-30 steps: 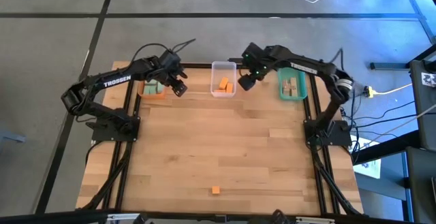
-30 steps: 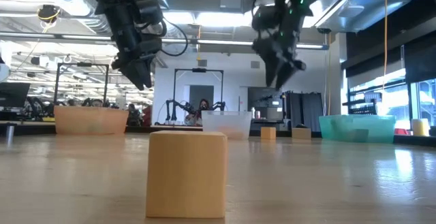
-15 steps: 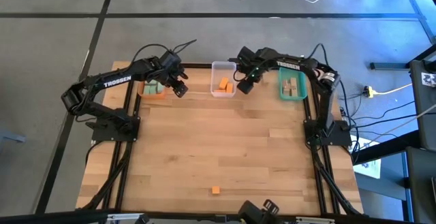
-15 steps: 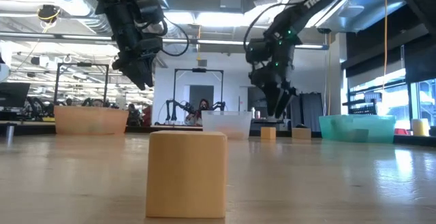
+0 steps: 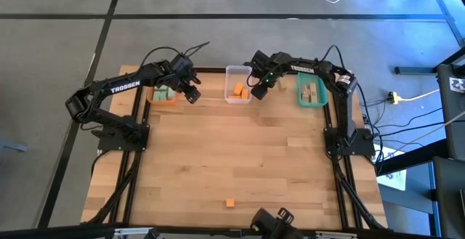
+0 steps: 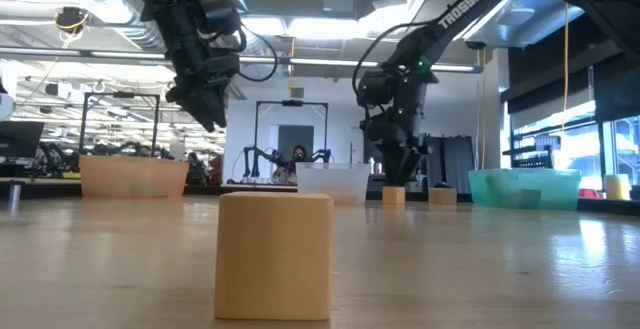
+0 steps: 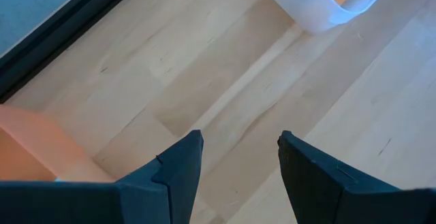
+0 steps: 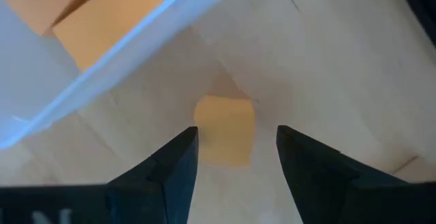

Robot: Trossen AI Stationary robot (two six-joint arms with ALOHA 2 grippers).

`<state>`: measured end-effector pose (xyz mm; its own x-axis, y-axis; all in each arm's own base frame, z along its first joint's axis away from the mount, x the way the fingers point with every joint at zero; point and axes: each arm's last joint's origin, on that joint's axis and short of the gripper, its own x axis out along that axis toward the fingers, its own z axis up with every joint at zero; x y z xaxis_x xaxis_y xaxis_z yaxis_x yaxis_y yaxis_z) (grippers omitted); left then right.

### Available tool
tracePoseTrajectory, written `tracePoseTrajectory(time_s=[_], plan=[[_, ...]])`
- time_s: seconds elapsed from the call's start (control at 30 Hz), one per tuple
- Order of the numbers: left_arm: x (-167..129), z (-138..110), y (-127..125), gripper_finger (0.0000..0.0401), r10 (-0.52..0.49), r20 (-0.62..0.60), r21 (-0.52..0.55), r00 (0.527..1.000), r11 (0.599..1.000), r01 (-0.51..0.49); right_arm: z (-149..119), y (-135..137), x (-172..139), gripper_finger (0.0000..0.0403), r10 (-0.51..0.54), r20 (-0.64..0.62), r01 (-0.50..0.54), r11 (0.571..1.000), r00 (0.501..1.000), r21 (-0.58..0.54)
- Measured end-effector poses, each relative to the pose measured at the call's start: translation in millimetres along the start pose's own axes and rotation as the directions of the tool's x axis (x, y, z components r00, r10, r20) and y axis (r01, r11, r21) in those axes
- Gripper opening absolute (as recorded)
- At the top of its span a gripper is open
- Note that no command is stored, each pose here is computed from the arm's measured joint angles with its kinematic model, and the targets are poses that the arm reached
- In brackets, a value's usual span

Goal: Sort & place blocks by color
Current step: Put the orange block into the transparent bin

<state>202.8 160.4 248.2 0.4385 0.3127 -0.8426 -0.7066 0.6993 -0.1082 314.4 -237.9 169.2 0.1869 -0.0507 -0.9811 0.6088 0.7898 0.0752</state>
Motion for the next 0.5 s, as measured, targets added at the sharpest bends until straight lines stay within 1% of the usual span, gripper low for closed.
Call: tracePoseTrajectory(time_s=[0.2, 0.37, 0.5], plan=[[0.0, 0.8, -0.1, 0.0183, -0.001, 0.008, 0.0, 1.0, 1.0, 0.001, 1.6, -4.4, 3.4, 0.02, 0.036, 0.006, -0.036, 0.999, 0.999, 0.009], [0.1, 0.8, -0.1, 0.0183, -0.001, 0.008, 0.0, 1.0, 1.0, 0.001, 1.6, -4.2, 3.5, 0.02, 0.037, 0.006, -0.037, 0.999, 0.999, -0.009], [0.1, 0.8, -0.1, 0.0183, -0.001, 0.008, 0.0, 1.0, 1.0, 0.001, 1.4, -3.2, 4.1, 0.02, 0.072, 0.002, -0.072, 0.997, 0.997, -0.01]])
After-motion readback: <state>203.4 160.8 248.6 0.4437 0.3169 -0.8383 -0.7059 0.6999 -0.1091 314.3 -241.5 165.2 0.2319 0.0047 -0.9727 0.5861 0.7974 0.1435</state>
